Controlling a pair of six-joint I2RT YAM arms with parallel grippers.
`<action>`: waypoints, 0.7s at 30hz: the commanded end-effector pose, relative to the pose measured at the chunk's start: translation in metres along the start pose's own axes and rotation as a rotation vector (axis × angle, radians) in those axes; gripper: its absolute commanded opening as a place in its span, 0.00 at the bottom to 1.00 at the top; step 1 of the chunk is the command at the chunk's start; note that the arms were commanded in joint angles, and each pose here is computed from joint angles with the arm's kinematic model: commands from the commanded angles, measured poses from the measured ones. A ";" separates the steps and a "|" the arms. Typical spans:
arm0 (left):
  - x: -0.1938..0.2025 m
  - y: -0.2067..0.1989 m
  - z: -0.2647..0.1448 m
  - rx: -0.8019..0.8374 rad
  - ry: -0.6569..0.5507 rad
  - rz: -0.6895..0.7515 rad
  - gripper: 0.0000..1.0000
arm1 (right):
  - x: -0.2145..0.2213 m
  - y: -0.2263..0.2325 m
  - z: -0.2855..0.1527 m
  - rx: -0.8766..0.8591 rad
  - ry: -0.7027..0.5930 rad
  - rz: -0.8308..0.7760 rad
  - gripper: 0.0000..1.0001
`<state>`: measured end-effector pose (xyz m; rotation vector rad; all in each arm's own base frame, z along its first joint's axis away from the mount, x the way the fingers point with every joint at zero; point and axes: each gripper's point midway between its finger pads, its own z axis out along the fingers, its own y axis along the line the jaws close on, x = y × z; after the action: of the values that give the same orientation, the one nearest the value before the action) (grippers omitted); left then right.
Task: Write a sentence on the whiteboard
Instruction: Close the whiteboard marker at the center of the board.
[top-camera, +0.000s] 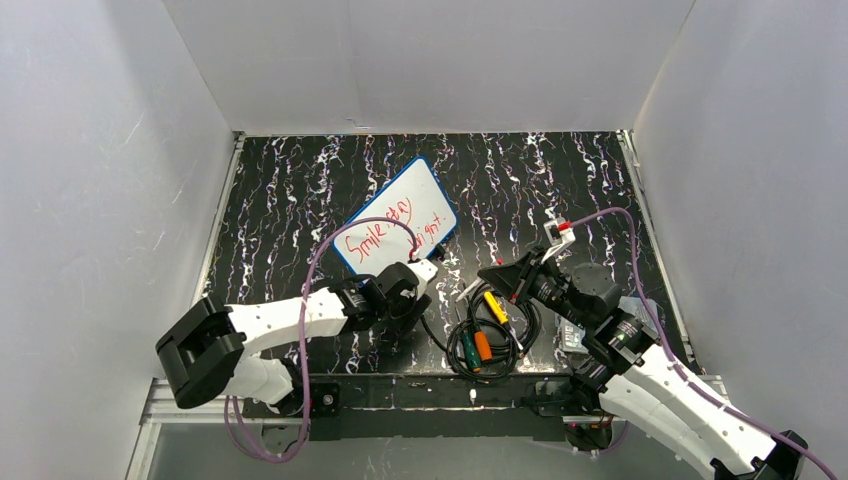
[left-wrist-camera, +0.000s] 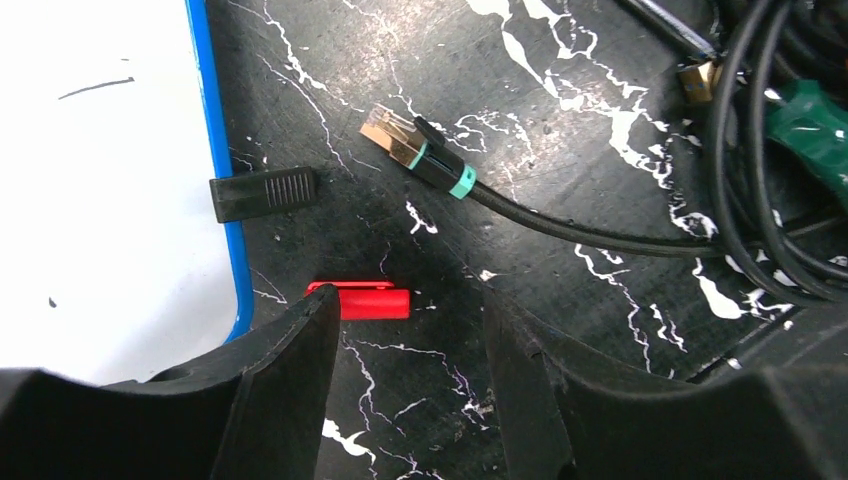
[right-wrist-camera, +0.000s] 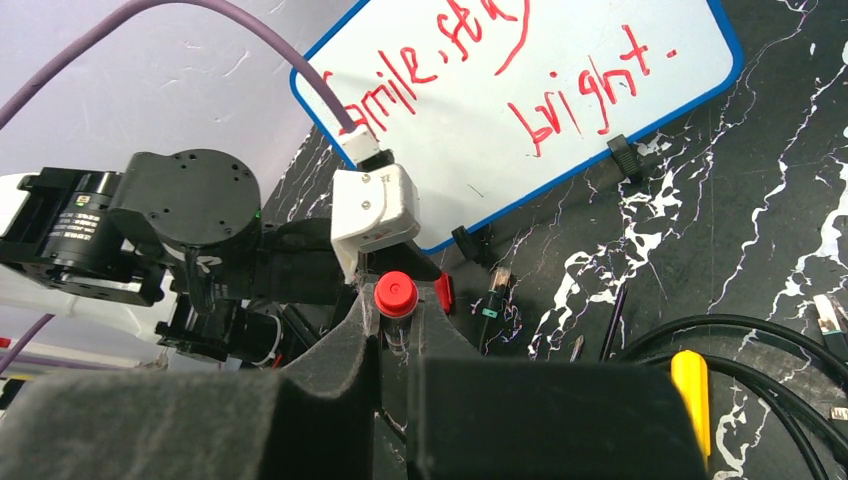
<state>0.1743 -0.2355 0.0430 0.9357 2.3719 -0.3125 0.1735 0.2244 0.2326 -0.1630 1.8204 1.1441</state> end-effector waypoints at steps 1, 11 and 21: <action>-0.012 0.008 0.001 -0.046 -0.017 -0.011 0.53 | -0.006 0.003 -0.002 -0.019 -0.035 -0.021 0.01; 0.004 0.012 0.003 -0.074 -0.001 -0.088 0.58 | -0.005 0.003 -0.001 -0.024 -0.030 -0.019 0.01; 0.006 0.025 0.002 -0.149 -0.012 -0.107 0.63 | -0.003 0.004 0.000 -0.033 -0.025 -0.015 0.01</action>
<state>0.1832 -0.2247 0.0351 0.7997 2.4144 -0.2283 0.1721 0.2240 0.2263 -0.1664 1.8322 1.1431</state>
